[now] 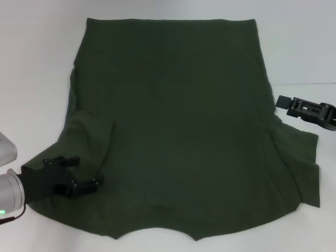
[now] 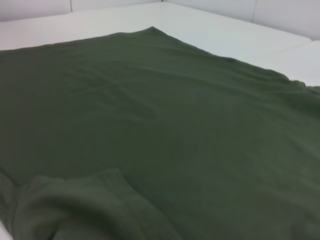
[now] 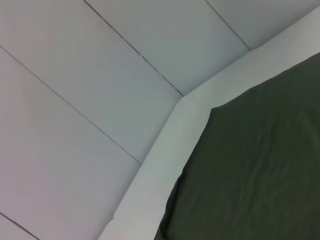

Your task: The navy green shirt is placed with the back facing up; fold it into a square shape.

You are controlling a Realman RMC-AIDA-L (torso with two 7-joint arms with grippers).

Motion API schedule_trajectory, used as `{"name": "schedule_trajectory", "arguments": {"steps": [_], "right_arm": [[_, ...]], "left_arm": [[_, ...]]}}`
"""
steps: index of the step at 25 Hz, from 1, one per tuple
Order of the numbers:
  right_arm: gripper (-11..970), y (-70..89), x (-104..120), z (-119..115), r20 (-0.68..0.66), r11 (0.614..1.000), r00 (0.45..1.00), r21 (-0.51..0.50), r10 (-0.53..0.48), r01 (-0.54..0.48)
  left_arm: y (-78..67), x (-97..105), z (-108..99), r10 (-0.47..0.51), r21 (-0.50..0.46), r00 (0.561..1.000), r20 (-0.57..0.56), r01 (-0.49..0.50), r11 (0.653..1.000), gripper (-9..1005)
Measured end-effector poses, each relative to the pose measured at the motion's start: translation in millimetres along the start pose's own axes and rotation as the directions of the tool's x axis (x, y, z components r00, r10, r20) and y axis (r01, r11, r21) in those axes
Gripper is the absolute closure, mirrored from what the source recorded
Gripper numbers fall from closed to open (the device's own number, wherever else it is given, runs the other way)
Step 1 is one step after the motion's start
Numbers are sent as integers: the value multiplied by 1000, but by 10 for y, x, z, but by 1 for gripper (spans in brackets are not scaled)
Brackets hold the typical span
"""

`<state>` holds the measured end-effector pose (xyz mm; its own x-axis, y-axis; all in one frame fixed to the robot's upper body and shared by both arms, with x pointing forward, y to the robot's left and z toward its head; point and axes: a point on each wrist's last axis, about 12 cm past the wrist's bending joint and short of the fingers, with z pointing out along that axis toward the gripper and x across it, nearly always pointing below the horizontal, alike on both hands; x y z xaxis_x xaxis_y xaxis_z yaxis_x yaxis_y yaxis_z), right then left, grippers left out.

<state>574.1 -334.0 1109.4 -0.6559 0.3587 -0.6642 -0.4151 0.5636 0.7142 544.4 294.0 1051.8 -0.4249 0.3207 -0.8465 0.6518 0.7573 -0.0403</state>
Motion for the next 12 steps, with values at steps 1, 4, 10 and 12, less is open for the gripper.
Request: {"name": "schedule_trajectory", "arguments": {"steps": [1,4,10,12], "right_arm": [[56,0,-2,0,1,1000,1000,0,0,0],[56,0,1,2,3,1000,1000,0,1,-1],[57,-7,15,-6,5,1000,1000,3,6,-6],[57,-11,20,-12,6,1000,1000,4,7,-7]], "left_arm": [[-6,2,9,6,1,1000,-6,-6,1000,118],[-12,17,31,24,-3,999,-29,-24,1000,119],[-22,35,71,46,-17,997,-55,-47,999,118],[-26,39,82,50,-19,997,-60,-51,999,118]]}}
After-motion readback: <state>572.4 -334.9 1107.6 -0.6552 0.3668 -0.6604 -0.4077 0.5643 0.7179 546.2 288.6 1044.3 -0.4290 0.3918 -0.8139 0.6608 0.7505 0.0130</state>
